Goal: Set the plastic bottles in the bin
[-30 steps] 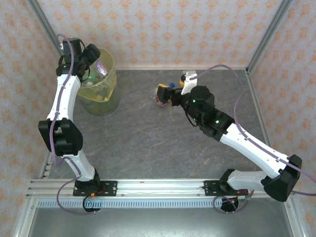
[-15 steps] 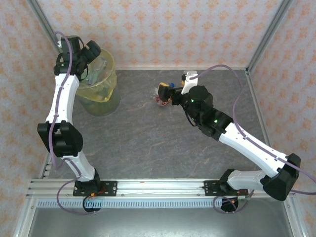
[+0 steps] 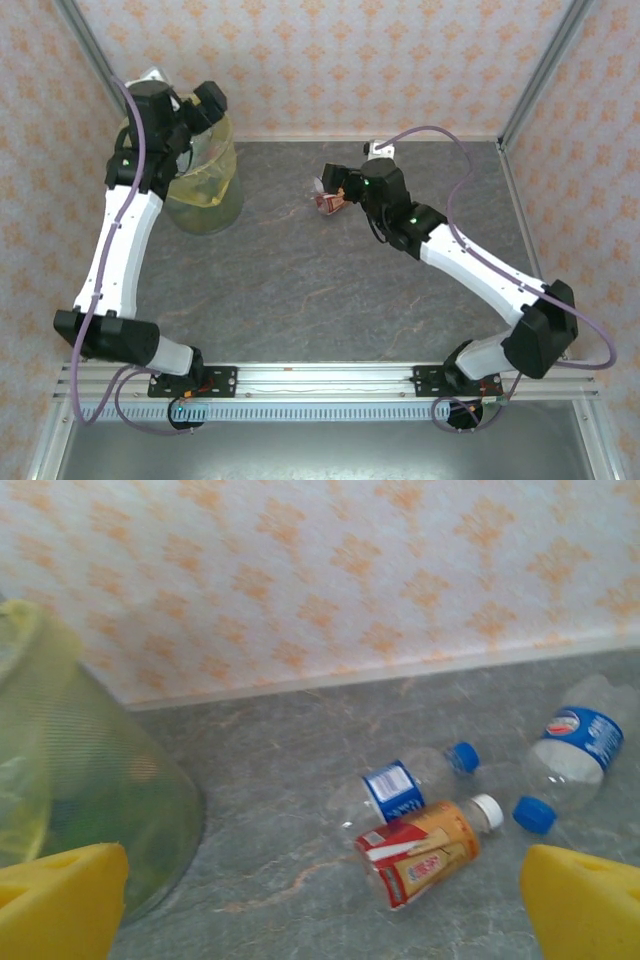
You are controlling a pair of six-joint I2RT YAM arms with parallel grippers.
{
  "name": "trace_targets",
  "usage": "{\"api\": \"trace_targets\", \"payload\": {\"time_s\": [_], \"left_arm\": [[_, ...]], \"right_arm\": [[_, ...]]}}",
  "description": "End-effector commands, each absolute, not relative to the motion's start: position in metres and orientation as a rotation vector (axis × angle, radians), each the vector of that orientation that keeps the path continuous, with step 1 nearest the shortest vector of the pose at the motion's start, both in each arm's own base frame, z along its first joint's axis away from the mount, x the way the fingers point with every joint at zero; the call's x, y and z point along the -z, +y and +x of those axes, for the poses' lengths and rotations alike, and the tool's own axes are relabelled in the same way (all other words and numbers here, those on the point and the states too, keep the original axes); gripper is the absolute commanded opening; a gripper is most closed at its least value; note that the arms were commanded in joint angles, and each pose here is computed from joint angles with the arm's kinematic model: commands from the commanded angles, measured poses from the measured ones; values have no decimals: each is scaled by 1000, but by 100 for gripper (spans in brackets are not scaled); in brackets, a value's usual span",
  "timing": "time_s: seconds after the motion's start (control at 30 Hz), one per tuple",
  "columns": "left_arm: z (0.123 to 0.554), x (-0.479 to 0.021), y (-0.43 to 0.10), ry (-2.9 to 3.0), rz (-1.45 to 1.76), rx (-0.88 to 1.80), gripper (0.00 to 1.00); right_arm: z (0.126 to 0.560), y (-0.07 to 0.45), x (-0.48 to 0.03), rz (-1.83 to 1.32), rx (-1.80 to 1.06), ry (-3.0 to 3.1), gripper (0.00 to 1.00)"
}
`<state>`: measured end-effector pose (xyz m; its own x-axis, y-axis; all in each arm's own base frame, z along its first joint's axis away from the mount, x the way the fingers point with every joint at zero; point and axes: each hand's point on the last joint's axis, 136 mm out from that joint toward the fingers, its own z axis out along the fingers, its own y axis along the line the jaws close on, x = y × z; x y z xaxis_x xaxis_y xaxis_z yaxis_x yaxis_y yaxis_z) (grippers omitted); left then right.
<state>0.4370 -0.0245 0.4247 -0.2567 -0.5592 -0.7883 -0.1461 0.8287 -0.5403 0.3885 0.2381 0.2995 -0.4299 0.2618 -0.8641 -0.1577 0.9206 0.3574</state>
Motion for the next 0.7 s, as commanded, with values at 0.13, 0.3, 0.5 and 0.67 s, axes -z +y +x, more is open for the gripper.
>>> {"api": "trace_targets", "payload": {"time_s": [0.13, 0.3, 0.5, 0.67], "left_arm": [[407, -408, -87, 1841, -394, 581, 99], [390, -395, -100, 1873, -365, 609, 99], [381, -388, -105, 1892, -359, 614, 99], [378, -394, -111, 1887, -347, 626, 99]], "right_arm": [[430, 210, -246, 352, -475, 2076, 99], [465, 183, -197, 537, -387, 2193, 93], [501, 162, -164, 608, -202, 2221, 88], [526, 144, -138, 680, -144, 2248, 84]]}}
